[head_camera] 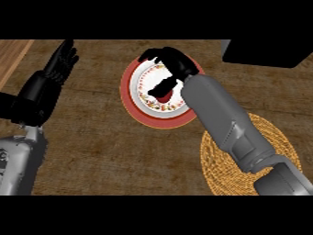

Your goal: Pick the tomato from the placemat and place it in the plate

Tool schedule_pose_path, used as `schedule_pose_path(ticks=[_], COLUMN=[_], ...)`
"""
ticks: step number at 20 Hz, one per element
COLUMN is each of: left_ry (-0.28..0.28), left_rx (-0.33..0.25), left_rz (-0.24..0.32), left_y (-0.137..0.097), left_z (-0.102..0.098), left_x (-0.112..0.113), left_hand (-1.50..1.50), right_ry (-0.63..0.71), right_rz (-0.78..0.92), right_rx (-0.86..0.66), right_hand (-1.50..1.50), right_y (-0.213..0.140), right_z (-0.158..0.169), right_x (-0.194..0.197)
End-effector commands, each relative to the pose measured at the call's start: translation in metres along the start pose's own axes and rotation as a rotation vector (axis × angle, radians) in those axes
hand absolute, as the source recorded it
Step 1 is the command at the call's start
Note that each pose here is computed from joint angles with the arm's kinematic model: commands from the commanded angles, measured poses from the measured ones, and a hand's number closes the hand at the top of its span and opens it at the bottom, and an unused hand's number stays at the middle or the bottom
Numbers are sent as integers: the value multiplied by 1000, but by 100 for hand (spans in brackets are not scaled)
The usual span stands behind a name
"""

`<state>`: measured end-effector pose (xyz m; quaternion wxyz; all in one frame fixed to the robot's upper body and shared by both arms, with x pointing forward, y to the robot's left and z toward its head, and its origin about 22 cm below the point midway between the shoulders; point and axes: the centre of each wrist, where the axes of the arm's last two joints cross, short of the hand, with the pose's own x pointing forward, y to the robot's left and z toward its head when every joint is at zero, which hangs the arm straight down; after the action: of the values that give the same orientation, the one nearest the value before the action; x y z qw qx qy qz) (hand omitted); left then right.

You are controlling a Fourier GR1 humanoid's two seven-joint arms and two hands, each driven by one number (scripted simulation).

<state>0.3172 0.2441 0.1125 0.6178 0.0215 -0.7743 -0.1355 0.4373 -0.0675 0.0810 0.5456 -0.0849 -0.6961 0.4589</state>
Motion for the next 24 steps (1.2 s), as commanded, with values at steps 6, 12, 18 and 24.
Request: schedule_pose_path(ticks=[6,12,18,24], left_ry=[-10,19,3,17], left_rx=[3,35,64,69], left_rz=[3,-16,-15,-11], left_y=[9,4,25,18], left_z=[-15,5,4,2], left_x=[5,-9,-5,-2], left_hand=[0,0,0,0], right_ry=[-92,-74,-48,-75], right_rz=[-269,-472,-549,-564], right_rx=[-178,-209,-280,-273], right_hand=[-150,-150,-150,-150], right_y=[0,-13,-55,-89], right_z=[4,-2,16,54], right_x=[-7,-2,-39,-89])
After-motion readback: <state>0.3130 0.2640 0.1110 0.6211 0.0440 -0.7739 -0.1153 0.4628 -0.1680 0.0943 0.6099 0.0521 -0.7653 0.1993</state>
